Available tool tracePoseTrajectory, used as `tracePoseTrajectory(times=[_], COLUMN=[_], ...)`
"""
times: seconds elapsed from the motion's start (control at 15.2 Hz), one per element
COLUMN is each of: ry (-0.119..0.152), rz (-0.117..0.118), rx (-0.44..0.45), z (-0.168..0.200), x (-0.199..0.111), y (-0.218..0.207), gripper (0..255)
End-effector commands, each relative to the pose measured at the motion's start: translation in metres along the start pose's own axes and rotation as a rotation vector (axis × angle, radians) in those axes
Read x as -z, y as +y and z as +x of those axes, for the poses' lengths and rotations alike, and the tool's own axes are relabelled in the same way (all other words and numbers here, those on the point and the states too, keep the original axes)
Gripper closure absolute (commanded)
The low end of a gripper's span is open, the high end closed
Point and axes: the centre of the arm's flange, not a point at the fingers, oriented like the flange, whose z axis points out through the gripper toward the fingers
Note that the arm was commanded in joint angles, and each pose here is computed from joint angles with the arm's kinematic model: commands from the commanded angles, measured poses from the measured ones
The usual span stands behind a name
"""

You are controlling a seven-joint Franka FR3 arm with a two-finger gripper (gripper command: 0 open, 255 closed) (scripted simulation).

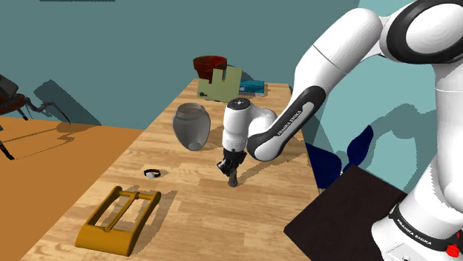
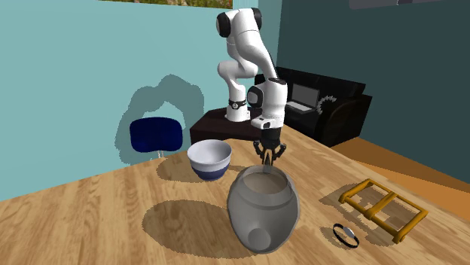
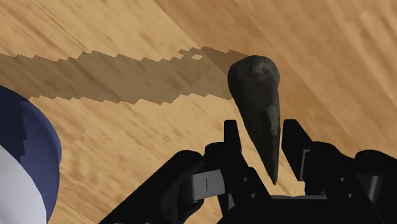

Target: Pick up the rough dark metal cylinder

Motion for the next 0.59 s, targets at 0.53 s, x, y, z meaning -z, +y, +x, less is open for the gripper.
tracePoseTrajectory(times=[0.53], ry=[0.000], rz=[0.000], rx=[0.000], z=[0.0002], x=[0.0049], y=[-0.0006], gripper=[255])
